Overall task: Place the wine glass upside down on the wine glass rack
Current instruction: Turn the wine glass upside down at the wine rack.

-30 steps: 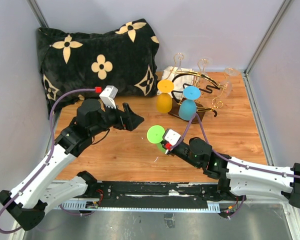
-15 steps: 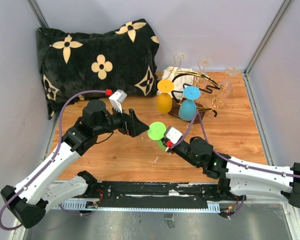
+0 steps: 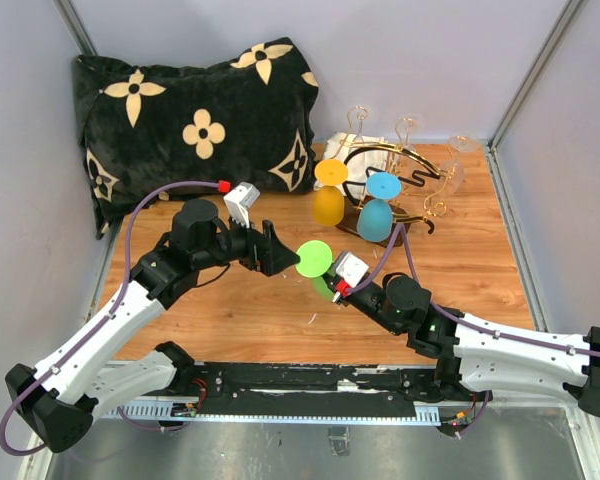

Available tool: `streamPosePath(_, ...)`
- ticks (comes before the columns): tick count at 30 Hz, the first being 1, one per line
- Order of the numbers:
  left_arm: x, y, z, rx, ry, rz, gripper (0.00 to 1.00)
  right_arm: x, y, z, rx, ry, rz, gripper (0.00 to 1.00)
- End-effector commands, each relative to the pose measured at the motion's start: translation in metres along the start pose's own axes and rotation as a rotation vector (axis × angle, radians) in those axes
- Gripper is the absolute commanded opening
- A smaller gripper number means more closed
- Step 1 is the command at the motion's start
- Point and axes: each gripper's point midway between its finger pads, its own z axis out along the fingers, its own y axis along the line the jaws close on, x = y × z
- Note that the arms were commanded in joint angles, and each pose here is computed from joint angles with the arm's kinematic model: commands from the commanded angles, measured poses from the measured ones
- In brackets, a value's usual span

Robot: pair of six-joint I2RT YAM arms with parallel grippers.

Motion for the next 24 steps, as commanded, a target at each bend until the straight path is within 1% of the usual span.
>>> streamPosePath(1,0.003,0.01,0.002,-0.045,0.008,0.014,0.96,-0.034,-0.007,0.0,0.01,-0.102,0.031,0.01)
streamPosePath(8,0.002,0.022,0.003,-0.115,0.003,0.004,0.94,-0.035,-0.005,-0.003,0.0,-0.112,0.034,0.01)
streamPosePath(13,-0.002,0.019,0.002,-0.111,-0.004,0.002,0.94,-0.031,-0.006,-0.004,0.009,-0.103,0.035,0.01)
streamPosePath(24,-0.038,-0.021,-0.019,0.014,-0.117,0.02,1.0,-0.009,-0.011,-0.005,0.058,-0.055,0.025,0.0)
